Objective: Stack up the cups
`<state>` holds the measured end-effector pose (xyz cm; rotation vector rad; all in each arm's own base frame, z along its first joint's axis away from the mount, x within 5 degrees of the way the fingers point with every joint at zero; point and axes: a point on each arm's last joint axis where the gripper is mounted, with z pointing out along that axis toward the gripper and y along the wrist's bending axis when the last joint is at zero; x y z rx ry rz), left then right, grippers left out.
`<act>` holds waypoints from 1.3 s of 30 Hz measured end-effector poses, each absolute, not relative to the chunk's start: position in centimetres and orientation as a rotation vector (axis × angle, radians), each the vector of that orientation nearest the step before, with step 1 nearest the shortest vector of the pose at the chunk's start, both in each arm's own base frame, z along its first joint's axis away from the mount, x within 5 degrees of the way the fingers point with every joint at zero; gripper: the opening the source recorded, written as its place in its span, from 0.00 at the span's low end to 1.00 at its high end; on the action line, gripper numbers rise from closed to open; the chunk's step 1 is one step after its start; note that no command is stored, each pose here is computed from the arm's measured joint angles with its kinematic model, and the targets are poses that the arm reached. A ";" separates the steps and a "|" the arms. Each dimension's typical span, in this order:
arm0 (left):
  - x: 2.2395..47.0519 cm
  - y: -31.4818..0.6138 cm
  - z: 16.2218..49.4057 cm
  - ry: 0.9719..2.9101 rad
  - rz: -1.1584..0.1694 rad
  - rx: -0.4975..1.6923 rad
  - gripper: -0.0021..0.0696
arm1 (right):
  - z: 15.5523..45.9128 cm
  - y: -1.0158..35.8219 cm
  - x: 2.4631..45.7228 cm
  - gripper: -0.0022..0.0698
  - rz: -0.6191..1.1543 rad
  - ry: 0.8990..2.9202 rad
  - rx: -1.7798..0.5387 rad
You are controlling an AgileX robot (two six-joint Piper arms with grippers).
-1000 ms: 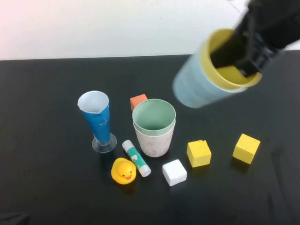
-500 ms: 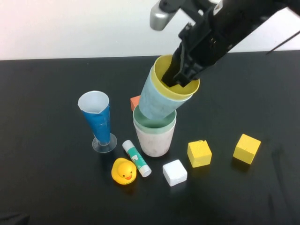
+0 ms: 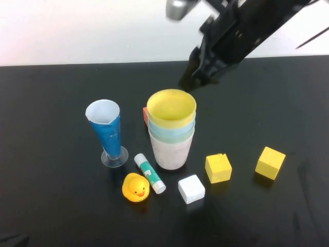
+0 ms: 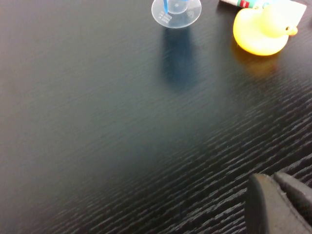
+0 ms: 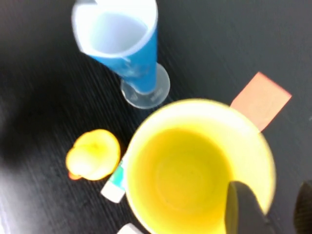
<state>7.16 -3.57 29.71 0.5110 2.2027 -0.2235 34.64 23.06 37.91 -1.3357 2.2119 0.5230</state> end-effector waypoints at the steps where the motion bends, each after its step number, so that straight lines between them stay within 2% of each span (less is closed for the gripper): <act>1: 7.1 -3.5 29.7 2.203 -0.220 0.510 0.03 | 38.6 22.8 34.2 0.35 0.520 2.197 -1.333; 5: 6.3 -2.8 29.7 2.166 -0.224 0.496 0.03 | 42.2 20.9 30.5 0.31 0.515 2.117 -1.330; 8: 5.3 -1.8 29.5 2.096 -0.240 0.454 0.03 | 43.5 19.1 27.1 0.26 0.519 2.045 -1.306; 11: 4.3 -0.9 29.0 2.007 -0.268 0.421 0.03 | 43.7 17.1 23.6 0.19 0.501 1.943 -1.233; 17: 3.3 -0.1 28.1 1.913 -0.310 0.387 0.03 | 40.7 12.5 16.8 0.06 0.423 1.716 -1.002; 27: 3.3 -0.1 27.4 1.935 -0.300 0.390 0.03 | 35.8 5.7 7.0 0.03 0.333 1.429 -0.724; 32: 3.2 0.0 27.4 1.935 -0.300 0.390 0.03 | 34.2 4.4 4.7 0.03 0.319 1.357 -0.694; 39: 3.2 0.0 27.4 1.935 -0.300 0.390 0.03 | 31.6 4.5 4.5 0.03 0.332 1.412 -0.738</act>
